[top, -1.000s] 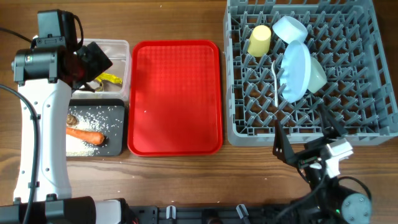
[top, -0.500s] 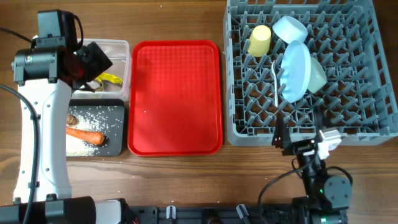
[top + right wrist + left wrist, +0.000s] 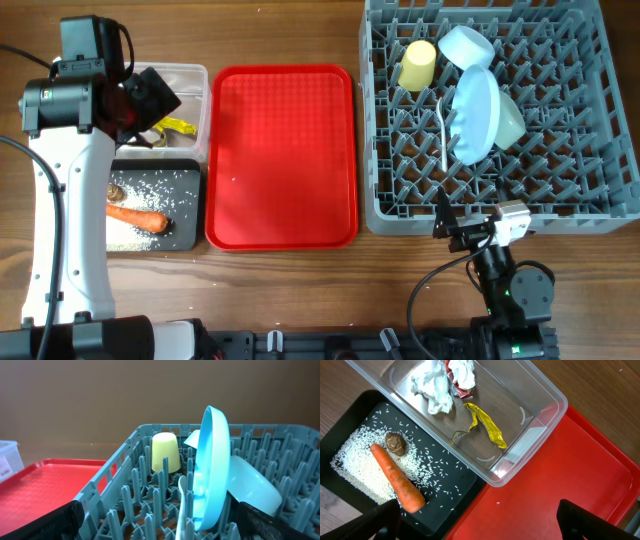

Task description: Sort waste into correct bins and load items into the dishwasher rack

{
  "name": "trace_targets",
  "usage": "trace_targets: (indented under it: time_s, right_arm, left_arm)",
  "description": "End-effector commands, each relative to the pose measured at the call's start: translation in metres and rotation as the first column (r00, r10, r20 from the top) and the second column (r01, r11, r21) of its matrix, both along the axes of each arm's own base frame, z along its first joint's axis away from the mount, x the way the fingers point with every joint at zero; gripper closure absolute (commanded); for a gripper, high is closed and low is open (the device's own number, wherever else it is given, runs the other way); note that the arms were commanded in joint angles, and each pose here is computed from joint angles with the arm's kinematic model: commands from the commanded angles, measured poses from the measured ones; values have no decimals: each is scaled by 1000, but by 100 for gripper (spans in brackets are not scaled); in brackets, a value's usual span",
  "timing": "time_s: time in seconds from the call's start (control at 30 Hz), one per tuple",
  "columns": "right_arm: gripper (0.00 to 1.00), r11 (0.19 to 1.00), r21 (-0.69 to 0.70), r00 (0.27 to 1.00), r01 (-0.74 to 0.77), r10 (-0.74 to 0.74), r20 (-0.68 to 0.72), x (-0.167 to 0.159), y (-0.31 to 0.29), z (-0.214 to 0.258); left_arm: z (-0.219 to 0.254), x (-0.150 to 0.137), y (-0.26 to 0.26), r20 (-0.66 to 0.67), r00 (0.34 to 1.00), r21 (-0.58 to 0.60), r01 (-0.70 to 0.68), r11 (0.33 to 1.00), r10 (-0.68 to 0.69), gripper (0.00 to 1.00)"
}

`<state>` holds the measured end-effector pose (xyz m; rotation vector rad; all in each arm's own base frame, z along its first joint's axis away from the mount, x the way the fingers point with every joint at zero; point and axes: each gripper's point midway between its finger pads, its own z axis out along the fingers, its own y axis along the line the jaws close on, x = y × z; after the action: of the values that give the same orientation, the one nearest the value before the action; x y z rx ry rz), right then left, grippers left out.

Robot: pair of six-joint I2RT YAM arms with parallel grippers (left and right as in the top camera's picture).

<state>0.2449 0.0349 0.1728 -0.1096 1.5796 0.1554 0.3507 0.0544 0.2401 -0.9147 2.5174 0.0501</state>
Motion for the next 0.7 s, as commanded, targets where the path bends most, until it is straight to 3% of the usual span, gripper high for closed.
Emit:
trace_targets:
  time_s: [0.0,0.67]
  right_arm:
    - [0,1000,-19,1000,12,-12,20,0,-3,4]
    - [0,1000,27,1000,11,-12,10,0,-2,3]
  left_arm:
    - [8,0,3,24,999,6,-25,1000,25,0]
    - [8,0,3,24,999,6,-24,1000,24,0]
